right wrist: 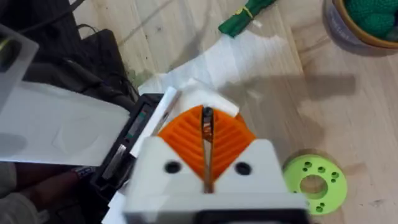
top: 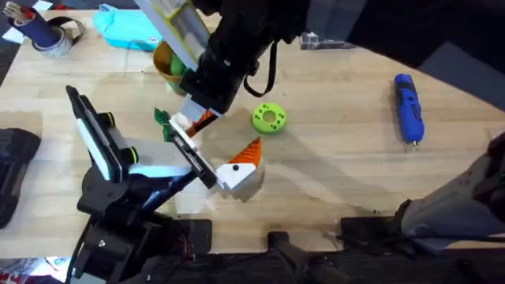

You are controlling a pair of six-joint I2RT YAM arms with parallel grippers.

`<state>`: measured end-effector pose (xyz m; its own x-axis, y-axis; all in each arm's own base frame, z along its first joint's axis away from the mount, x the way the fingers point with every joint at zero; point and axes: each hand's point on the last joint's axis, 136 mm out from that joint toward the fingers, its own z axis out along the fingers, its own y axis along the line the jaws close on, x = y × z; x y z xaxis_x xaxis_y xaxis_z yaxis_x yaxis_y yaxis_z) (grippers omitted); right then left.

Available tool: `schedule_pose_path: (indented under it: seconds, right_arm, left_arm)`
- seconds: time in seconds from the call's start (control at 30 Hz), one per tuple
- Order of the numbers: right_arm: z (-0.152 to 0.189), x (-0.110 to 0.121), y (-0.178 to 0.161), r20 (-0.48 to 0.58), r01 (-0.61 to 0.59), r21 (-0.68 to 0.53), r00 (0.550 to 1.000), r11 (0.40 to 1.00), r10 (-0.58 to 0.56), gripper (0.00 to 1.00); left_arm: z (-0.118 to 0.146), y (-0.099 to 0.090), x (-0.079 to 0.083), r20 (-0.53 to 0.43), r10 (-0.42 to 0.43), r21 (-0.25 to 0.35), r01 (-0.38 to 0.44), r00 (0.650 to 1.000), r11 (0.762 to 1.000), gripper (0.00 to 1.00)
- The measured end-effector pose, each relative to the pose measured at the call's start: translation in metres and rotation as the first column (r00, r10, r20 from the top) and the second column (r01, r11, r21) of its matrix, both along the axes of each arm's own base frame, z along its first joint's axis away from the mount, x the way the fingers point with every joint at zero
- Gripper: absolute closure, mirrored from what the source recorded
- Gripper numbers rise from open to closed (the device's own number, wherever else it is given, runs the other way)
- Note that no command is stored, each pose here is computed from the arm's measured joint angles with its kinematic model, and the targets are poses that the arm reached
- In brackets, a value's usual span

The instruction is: Pick up the gripper from the table and insert it into the empty holder that is missing its gripper. Then pick up a screw, insert it into the mounting hole, and use the screwdriver to tighten it. Finally, clean up the table by picking up the vegetable and placing it into the bucket.

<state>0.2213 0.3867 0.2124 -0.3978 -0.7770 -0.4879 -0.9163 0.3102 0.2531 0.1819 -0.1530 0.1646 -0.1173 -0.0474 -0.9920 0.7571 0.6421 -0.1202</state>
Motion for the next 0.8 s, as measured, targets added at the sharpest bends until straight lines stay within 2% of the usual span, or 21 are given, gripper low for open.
schedule_pose_path:
  seconds: [0.03,0.1,0.13,0.23,0.47,0.53,0.8]
  right_arm:
    - [0.000,0.000,0.000,-0.001,0.000,0.000,1.000,1.000,0.000,0.895]
    - [0.000,0.000,0.000,-0.001,-0.001,0.000,1.000,1.000,0.001,0.616]
    - [0.000,0.000,0.000,0.000,-0.001,0.001,1.000,1.000,0.001,0.553]
    - [0.000,0.003,-0.002,0.000,0.003,0.003,1.000,1.000,-0.003,0.461]
    - [0.011,0.028,-0.021,0.010,0.080,0.020,0.997,0.997,-0.081,0.056]
    - [0.019,0.036,-0.029,0.024,0.105,0.036,0.994,0.994,-0.106,0.010]
    - [0.034,0.067,-0.060,0.028,0.228,0.064,0.973,0.972,-0.230,0.005]
  left_arm:
    - [0.000,0.000,0.000,0.000,0.000,0.000,0.000,1.000,1.000,0.009]
    - [0.000,0.000,0.000,-0.004,0.002,-0.003,-0.002,1.000,1.000,0.009]
    - [0.000,0.000,0.000,-0.006,0.003,-0.004,-0.003,1.000,1.000,0.009]
    - [0.000,0.000,0.000,-0.006,0.003,-0.005,-0.003,1.000,1.000,0.009]
    - [0.000,0.000,0.000,-0.005,0.001,-0.004,-0.001,1.000,1.000,0.009]
    - [0.000,0.000,0.000,-0.005,0.001,-0.004,-0.001,1.000,1.000,0.009]
    - [0.000,0.000,0.000,-0.005,0.001,-0.004,-0.001,1.000,1.000,0.009]
